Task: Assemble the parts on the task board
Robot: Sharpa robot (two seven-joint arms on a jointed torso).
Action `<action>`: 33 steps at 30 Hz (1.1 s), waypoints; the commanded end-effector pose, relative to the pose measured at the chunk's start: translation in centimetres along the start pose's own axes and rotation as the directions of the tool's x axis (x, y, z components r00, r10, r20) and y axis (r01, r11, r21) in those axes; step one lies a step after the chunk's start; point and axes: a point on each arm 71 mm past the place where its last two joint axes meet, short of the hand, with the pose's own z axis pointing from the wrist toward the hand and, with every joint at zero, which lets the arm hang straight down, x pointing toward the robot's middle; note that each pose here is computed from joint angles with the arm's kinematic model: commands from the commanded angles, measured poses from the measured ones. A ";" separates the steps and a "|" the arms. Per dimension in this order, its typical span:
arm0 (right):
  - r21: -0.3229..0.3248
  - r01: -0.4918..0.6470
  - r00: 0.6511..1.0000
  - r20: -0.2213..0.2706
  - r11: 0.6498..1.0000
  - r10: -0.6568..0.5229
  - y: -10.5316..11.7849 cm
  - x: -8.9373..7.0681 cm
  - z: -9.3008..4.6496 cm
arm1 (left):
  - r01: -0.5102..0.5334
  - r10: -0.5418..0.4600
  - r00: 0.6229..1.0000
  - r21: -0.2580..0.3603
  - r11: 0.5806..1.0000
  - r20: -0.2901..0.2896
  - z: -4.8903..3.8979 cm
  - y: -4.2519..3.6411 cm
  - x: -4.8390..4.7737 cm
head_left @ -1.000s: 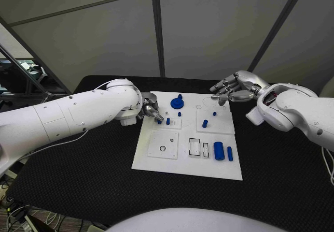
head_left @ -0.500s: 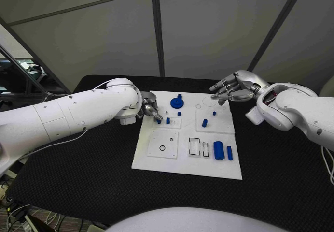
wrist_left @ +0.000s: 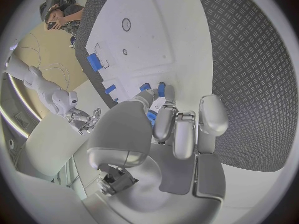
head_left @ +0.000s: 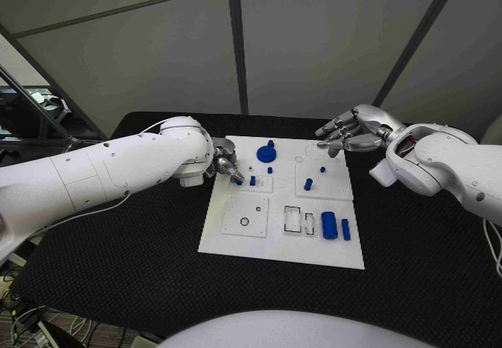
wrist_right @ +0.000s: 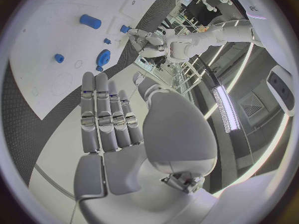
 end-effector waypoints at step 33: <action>-0.017 0.000 1.000 -0.007 1.000 0.000 0.3 0.0 0.0 | -0.021 0.020 0.999 -0.025 0.999 -0.033 0.78 -0.14 0.39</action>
